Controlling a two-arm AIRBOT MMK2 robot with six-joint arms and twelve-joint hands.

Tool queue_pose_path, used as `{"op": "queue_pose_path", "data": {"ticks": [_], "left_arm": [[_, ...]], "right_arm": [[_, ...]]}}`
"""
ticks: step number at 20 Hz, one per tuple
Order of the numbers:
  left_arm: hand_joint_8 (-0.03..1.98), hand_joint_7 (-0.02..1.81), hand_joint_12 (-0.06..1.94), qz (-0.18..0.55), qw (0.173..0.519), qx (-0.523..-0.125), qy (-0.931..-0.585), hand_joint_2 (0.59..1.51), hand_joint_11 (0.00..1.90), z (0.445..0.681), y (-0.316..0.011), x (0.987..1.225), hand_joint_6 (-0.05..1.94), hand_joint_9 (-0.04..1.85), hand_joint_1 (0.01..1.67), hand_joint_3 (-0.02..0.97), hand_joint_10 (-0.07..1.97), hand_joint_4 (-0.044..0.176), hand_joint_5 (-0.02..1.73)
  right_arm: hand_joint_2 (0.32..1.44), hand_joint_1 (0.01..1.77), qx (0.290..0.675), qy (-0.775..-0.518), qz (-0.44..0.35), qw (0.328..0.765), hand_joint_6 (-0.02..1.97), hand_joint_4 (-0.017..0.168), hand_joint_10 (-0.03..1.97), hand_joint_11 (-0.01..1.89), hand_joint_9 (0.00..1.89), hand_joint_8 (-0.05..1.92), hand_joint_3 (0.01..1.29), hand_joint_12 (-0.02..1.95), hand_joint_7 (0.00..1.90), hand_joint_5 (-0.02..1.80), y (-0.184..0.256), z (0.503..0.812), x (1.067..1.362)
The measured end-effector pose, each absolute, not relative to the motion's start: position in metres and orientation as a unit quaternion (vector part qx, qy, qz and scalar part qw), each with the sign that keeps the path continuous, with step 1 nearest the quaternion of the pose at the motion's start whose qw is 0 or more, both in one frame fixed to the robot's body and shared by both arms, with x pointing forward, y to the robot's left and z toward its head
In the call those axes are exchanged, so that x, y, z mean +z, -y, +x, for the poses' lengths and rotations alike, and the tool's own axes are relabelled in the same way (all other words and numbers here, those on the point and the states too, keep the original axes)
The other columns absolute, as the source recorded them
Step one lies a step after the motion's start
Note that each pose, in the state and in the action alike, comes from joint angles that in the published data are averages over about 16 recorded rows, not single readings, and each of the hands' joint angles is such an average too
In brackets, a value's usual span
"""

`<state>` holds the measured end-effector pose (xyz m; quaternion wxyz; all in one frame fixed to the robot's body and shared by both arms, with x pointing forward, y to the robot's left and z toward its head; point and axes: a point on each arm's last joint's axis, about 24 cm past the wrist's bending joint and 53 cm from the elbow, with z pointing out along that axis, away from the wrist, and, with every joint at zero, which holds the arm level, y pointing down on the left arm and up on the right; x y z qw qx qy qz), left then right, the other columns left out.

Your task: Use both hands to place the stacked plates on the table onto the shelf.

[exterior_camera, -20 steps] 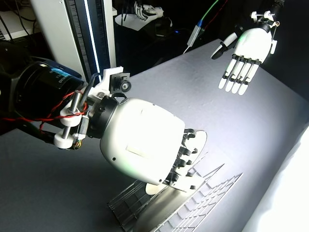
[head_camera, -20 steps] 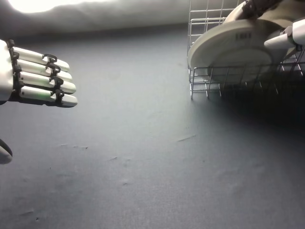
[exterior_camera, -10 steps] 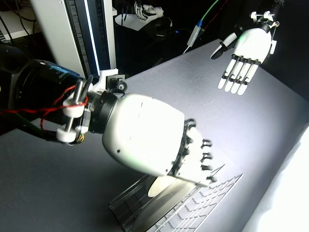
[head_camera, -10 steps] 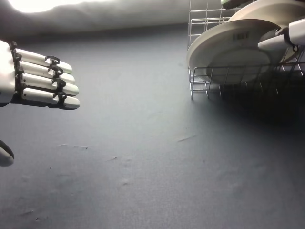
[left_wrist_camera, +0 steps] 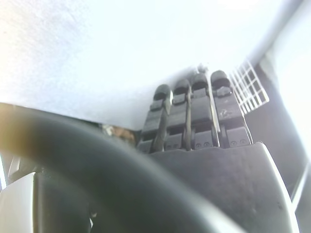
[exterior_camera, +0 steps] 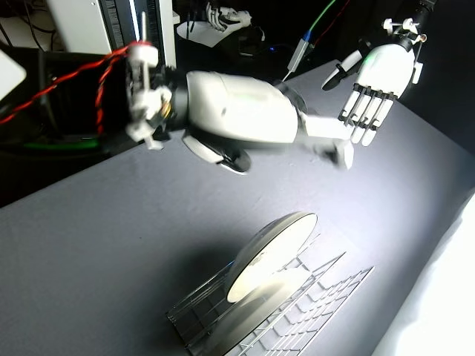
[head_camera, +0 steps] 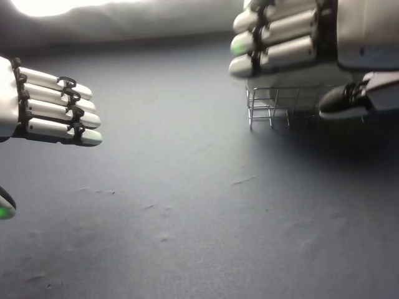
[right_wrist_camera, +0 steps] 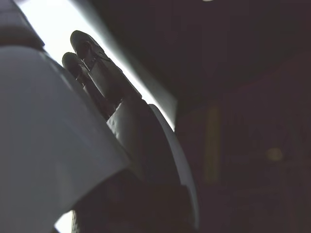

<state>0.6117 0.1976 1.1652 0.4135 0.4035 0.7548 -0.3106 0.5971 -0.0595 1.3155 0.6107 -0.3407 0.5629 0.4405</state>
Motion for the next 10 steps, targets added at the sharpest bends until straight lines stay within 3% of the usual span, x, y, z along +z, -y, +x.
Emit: {"op": "queue_pose_path", "data": {"ticks": [3, 10], "left_arm": [[-0.01, 0.02, 0.01, 0.401, 0.413, -0.309, -0.757, 1.074, 0.02, 0.613, -0.2, 1.164, 0.02, 0.02, 0.02, 0.019, 0.01, 0.0, 0.02], [-0.01, 0.02, 0.01, 0.399, 0.412, -0.306, -0.76, 1.076, 0.02, 0.615, -0.203, 1.162, 0.02, 0.02, 0.02, 0.02, 0.01, 0.0, 0.02]], "right_arm": [[1.02, 0.99, 0.434, -0.531, -0.406, 0.604, 0.02, 0.006, 0.01, 0.01, 0.36, 0.01, 0.01, 0.86, 0.38, 0.39, 0.05, 0.573, 1.308], [1.01, 0.98, 0.427, -0.499, -0.462, 0.596, 0.02, 0.006, 0.01, 0.01, 0.34, 0.01, 0.01, 0.85, 0.36, 0.36, 0.044, 0.551, 1.299]]}}
